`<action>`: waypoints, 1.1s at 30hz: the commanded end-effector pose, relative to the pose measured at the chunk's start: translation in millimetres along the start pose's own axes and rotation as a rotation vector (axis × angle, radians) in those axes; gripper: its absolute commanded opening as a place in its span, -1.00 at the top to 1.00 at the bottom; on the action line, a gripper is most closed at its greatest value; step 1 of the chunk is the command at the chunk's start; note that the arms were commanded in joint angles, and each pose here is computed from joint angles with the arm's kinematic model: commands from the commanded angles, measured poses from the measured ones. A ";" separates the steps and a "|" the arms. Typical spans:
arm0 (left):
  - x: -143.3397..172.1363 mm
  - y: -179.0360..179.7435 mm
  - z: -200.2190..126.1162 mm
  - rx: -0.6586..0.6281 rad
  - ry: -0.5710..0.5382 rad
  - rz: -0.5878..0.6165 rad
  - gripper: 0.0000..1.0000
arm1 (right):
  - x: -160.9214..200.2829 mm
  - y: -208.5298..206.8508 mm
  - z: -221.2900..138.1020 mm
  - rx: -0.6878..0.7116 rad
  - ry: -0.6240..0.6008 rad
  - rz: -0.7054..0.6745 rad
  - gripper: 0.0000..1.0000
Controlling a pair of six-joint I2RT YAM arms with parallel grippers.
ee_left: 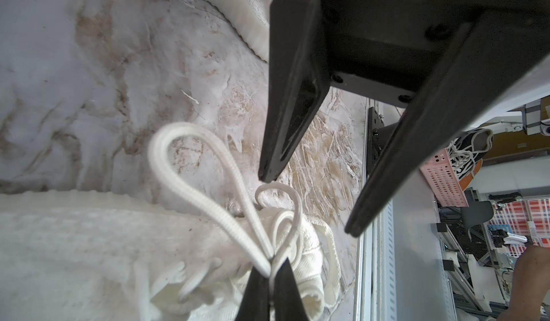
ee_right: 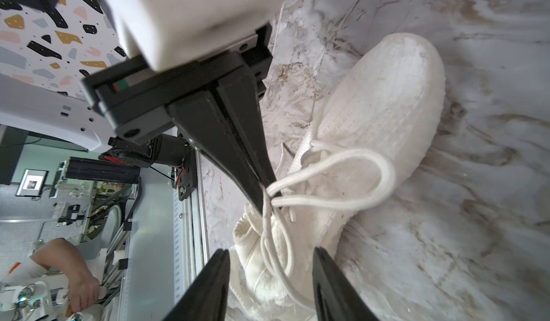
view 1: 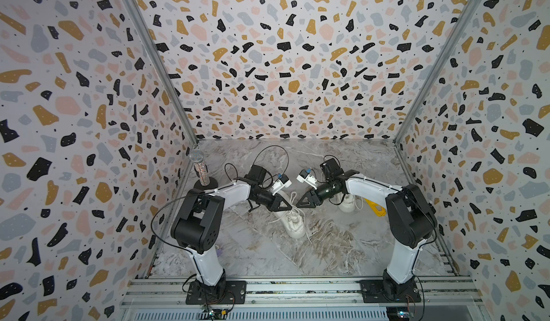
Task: Tie the shoes
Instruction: Cross the shoelace with the shoelace.
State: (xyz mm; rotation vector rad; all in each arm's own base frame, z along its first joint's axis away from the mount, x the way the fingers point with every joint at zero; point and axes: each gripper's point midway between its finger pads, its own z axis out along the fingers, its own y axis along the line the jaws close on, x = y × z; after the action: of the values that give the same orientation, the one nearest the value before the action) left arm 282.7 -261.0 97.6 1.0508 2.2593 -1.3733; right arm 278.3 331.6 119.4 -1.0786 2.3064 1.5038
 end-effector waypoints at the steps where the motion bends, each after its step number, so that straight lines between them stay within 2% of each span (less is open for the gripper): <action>1: -12.2 -12.4 -7.4 0.032 -0.042 0.060 1.00 | -3.1 9.0 6.1 -0.079 -0.018 0.044 0.03; 8: -11.9 -12.8 -7.2 0.032 -0.041 0.060 1.00 | -2.4 8.6 12.6 -0.153 -0.041 0.114 0.29; 14: -11.7 -13.1 -7.5 0.032 -0.041 0.058 1.00 | -9.2 7.3 11.0 -0.196 -0.078 0.148 0.13; 18: -11.7 -12.8 -7.5 0.030 -0.041 0.059 1.00 | -12.9 0.1 7.7 -0.206 -0.095 0.189 0.14; 33: -11.6 -12.7 -7.5 0.028 -0.041 0.058 1.00 | -4.6 -6.8 9.2 -0.259 -0.086 0.237 0.55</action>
State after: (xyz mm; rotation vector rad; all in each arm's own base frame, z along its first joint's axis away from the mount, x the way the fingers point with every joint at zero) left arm 282.9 -260.8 97.7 1.0499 2.2591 -1.3728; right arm 287.0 340.5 111.2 -0.7796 2.3130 1.8997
